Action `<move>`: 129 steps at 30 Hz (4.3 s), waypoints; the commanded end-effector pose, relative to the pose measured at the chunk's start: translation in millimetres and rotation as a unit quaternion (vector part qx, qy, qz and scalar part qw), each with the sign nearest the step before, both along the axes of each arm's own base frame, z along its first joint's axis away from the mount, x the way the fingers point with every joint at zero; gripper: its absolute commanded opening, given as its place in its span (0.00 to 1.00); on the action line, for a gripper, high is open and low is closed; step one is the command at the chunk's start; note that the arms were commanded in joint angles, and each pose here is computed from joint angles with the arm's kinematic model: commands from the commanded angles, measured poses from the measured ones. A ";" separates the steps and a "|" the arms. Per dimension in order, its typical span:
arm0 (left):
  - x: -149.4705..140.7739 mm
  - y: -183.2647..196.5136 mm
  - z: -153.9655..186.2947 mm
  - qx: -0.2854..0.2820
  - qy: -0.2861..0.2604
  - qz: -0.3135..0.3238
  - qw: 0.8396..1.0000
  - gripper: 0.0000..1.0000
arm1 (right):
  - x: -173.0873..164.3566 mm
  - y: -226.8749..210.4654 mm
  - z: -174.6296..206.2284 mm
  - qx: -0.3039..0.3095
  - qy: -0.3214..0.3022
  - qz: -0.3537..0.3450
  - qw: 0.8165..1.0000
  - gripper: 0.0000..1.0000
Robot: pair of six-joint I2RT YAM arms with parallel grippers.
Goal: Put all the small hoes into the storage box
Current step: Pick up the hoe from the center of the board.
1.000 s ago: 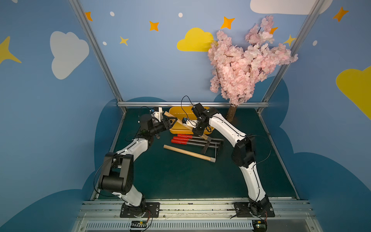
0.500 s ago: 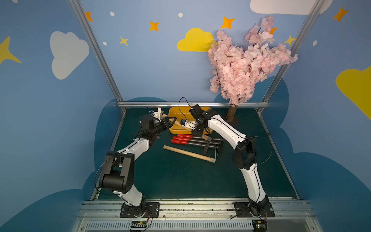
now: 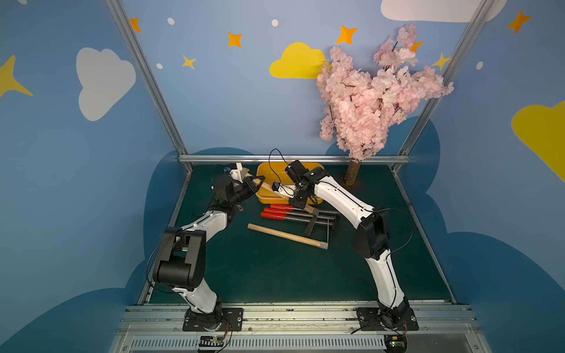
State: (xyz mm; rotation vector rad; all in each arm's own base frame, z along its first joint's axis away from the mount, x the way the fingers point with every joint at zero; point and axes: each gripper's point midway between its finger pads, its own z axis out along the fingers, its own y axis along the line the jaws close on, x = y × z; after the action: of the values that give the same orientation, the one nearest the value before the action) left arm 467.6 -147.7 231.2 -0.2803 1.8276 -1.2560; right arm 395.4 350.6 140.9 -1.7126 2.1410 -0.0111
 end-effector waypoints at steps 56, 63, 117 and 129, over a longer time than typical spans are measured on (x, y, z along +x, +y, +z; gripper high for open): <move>0.4 28.9 -60.2 -0.101 0.003 0.080 0.992 0.02 | -49.6 -102.6 -38.5 0.155 0.098 -0.568 0.802 0.28; -1.0 28.3 -59.9 -0.099 0.003 0.078 0.992 0.03 | -49.9 -103.9 -60.4 0.146 0.109 -0.580 0.794 0.28; -44.3 51.9 -93.0 -0.009 0.042 0.104 0.994 0.62 | -11.1 -140.1 42.1 0.206 0.014 -0.573 0.793 0.00; -57.9 77.4 -95.3 0.018 0.055 0.135 0.989 0.74 | 74.0 -145.5 100.4 0.317 -0.063 -0.576 0.751 0.00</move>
State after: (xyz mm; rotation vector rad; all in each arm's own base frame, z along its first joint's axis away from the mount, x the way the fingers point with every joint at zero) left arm 411.0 -73.5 128.4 -0.6022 1.8267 -1.0786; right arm 433.2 193.9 203.6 0.0739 2.4877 0.1203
